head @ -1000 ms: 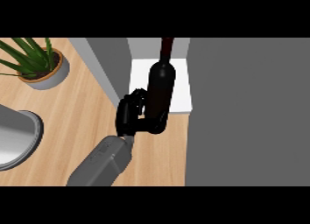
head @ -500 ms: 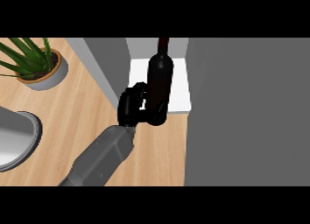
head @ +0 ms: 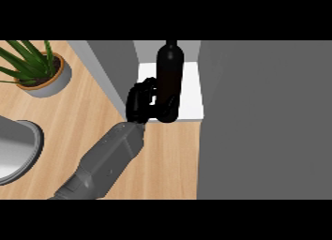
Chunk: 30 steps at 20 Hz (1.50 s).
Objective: Pick up the wine, place it into the cabinet and close the cabinet
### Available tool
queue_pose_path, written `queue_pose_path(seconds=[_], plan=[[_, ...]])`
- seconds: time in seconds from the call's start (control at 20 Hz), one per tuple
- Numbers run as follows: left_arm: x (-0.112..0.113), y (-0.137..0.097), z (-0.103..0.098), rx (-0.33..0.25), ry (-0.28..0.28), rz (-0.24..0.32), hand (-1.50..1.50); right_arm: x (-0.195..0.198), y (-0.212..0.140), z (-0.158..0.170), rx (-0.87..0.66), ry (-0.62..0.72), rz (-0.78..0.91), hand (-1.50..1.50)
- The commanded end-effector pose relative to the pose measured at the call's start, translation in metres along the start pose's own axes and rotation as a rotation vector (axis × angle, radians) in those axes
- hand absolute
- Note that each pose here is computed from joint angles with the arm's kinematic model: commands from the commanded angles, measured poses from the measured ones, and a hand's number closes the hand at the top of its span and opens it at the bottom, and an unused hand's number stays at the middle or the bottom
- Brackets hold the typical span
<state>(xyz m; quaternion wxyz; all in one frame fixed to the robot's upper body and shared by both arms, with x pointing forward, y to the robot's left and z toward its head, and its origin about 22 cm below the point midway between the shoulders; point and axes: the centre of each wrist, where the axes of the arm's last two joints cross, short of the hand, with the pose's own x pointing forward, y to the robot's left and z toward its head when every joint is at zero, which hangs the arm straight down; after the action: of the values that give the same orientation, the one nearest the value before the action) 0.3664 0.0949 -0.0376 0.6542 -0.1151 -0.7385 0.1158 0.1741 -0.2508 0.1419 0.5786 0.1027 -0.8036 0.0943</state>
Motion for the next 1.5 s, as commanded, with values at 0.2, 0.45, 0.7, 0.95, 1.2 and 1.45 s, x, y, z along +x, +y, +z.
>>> queue_pose_path(seconds=[0.2, 0.45, 0.7, 0.95, 1.2, 1.45], plan=[[0.009, -0.011, -0.01, 0.002, 0.012, 0.011, 1.5, -0.017, -0.002, -0.012, 0.004, -0.009, 0.008, -1.5], [0.021, -0.009, -0.034, 0.063, 0.008, -0.064, 1.5, -0.01, -0.005, 0.0, 0.011, -0.021, -0.003, -1.5], [-0.001, 0.01, -0.012, 0.073, 0.066, -0.063, 1.5, -0.007, -0.009, 0.002, 0.028, -0.006, 0.014, -1.5], [0.004, 0.016, -0.022, 0.119, 0.03, -0.055, 1.5, 0.003, -0.006, -0.01, 0.037, -0.023, 0.0, -1.5], [-0.001, 0.027, -0.017, 0.186, -0.06, -0.051, 1.5, 0.005, -0.008, -0.009, 0.03, -0.014, 0.011, -1.5], [0.015, 0.028, -0.032, 0.132, -0.122, -0.052, -1.5, -0.006, -0.014, -0.004, 0.019, -0.016, 0.037, -1.5]])
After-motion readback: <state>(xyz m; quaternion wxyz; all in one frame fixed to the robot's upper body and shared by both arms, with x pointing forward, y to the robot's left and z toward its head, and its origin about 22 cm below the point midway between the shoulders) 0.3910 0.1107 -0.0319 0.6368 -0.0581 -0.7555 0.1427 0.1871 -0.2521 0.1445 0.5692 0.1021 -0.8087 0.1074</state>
